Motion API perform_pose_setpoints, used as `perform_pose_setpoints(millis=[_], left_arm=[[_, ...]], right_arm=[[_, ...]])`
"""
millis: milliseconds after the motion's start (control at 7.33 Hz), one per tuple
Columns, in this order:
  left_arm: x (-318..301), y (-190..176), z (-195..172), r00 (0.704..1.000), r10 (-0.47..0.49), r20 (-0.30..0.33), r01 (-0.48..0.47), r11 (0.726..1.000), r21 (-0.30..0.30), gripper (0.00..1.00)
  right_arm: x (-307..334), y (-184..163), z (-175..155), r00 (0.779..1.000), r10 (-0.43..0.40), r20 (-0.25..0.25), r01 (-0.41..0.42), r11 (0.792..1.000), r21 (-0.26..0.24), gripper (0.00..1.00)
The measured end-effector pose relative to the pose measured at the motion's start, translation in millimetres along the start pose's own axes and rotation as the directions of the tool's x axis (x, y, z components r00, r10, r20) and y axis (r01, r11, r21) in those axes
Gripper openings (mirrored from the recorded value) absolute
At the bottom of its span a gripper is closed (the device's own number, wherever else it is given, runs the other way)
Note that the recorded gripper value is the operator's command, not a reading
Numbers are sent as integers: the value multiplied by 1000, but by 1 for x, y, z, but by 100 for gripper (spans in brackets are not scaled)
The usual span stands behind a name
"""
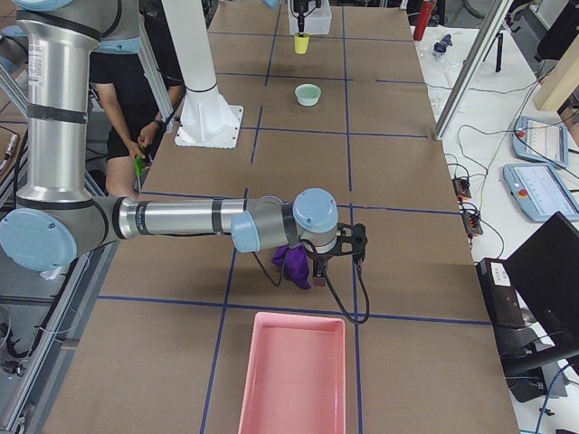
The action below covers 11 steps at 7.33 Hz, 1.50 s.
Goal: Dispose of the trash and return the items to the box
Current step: 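Carry the yellow cup toward the clear bin while the right gripper grasps the purple cloth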
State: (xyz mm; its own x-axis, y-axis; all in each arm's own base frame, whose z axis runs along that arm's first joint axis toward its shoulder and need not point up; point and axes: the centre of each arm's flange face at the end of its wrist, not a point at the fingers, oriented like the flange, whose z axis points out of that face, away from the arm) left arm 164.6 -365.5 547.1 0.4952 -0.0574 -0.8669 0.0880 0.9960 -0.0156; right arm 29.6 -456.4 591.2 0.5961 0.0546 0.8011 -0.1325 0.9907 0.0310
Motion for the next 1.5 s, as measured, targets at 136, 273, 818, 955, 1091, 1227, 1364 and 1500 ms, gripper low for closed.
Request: perform_pose_setpoints(millis=[136, 273, 818, 955, 1091, 1227, 1364, 1500], left_arm=[[13, -2, -13, 1000, 4, 8, -4, 1000, 3, 0], [22, -6, -28, 1000, 16, 24, -16, 1000, 12, 0], [21, -25, -71, 996, 63, 60, -67, 995, 76, 0], [22, -26, -77, 996, 67, 58, -72, 994, 87, 0], [23, -26, -81, 996, 68, 57, -73, 993, 97, 0], [21, -28, -85, 995, 81, 60, -87, 991, 104, 0], [19, -34, -91, 991, 111, 74, -119, 987, 112, 0], [15, -44, -101, 985, 141, 100, -153, 981, 120, 0]], right_arm=[[-17, 6, 19, 1000, -1, -10, 1, 1000, 6, 100], [-32, 23, 42, 1000, 7, -11, -6, 1000, 29, 100], [-71, 79, 109, 999, 44, -9, -44, 999, 15, 100], [-81, 86, 125, 998, 63, -26, -62, 998, 8, 100], [-92, 92, 138, 996, 84, -38, -85, 996, -2, 100], [-102, 96, 148, 995, 92, -44, -92, 996, -10, 100], [-111, 97, 157, 995, 86, -50, -87, 996, -14, 100], [-115, 99, 164, 995, 81, -56, -82, 996, -19, 100]])
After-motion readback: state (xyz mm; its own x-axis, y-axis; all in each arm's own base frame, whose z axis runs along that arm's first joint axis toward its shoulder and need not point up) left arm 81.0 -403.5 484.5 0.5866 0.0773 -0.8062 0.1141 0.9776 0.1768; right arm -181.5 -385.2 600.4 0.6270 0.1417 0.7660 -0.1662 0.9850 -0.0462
